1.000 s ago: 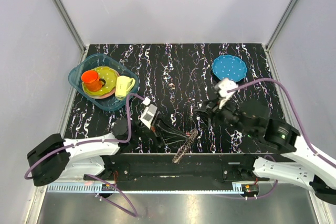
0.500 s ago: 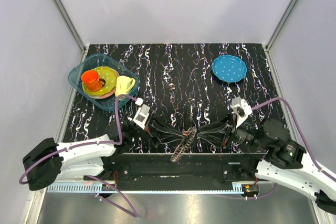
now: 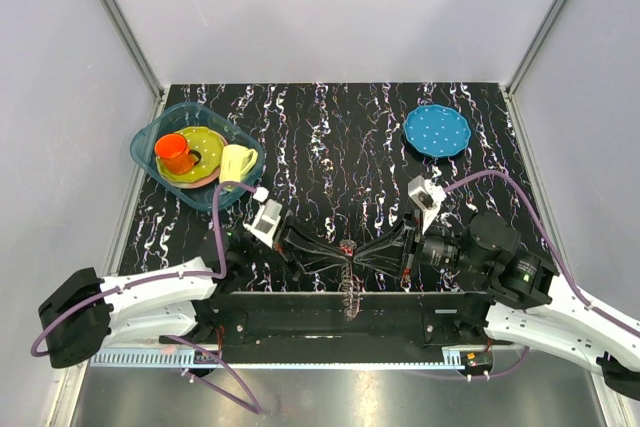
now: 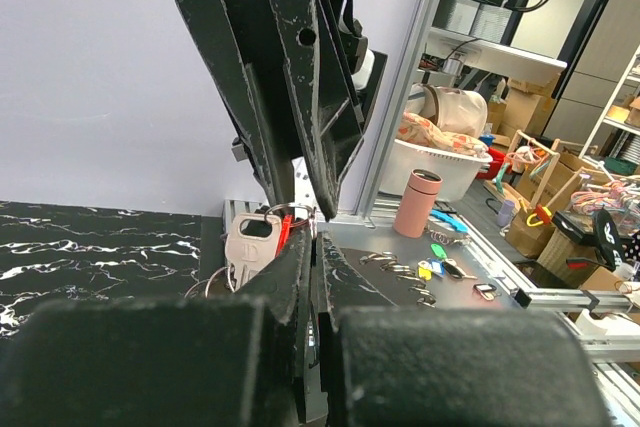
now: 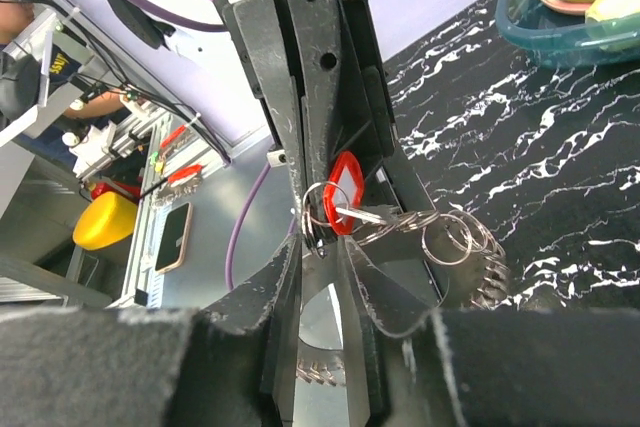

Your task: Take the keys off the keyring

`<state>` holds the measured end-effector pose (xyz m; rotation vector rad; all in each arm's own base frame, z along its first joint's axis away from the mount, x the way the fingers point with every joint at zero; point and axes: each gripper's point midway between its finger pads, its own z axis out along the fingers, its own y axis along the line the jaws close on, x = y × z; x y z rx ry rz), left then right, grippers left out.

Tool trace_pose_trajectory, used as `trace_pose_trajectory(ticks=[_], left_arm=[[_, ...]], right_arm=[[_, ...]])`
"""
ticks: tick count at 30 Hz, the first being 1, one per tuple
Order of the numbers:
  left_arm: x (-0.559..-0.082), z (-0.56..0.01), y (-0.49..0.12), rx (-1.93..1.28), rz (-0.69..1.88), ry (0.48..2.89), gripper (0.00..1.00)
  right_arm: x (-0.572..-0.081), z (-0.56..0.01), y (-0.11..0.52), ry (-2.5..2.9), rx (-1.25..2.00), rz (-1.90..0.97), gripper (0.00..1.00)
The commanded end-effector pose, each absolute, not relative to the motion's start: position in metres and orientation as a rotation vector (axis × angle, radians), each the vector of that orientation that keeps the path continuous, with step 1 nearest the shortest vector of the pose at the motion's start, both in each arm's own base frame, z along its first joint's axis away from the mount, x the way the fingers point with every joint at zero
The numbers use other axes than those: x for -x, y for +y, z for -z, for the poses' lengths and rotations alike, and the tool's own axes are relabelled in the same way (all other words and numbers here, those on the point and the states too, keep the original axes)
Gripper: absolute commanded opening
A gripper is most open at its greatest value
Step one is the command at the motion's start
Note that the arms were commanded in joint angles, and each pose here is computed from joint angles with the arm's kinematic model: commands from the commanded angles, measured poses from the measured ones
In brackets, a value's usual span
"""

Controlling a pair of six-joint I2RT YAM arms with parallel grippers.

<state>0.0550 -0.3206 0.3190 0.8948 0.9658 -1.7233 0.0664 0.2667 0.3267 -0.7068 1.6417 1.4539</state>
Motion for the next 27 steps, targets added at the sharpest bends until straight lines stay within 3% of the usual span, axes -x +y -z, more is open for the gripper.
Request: trace_pose_trajectory(ticks=[1, 8, 23, 26, 27], left_arm=[[-0.054, -0.352, -0.311, -0.864, 1.676, 0.812, 0.0], [-0.054, -0.353, -0.311, -0.863, 1.677, 0.809, 0.0], [-0.055, -0.355, -0.312, -0.862, 1.678, 0.816, 0.0], [-0.055, -0.355, -0.312, -0.86, 1.678, 0.816, 0.0], [-0.055, -0.355, -0.312, -0.859, 1.678, 0.819, 0.0]], right_arm=[[-0.061, -0.348, 0.267, 1.538, 0.714, -1.506, 0.25], [-0.059, -0.34, 0.27, 1.533, 0.758, -1.5, 0.21], [-0.068, -0.318, 0.273, 1.574, 0.796, -1.411, 0.24], [-0.068, -0.317, 0.272, 1.572, 0.802, -1.407, 0.18], [-0.068, -0.317, 0.272, 1.568, 0.804, -1.405, 0.1]])
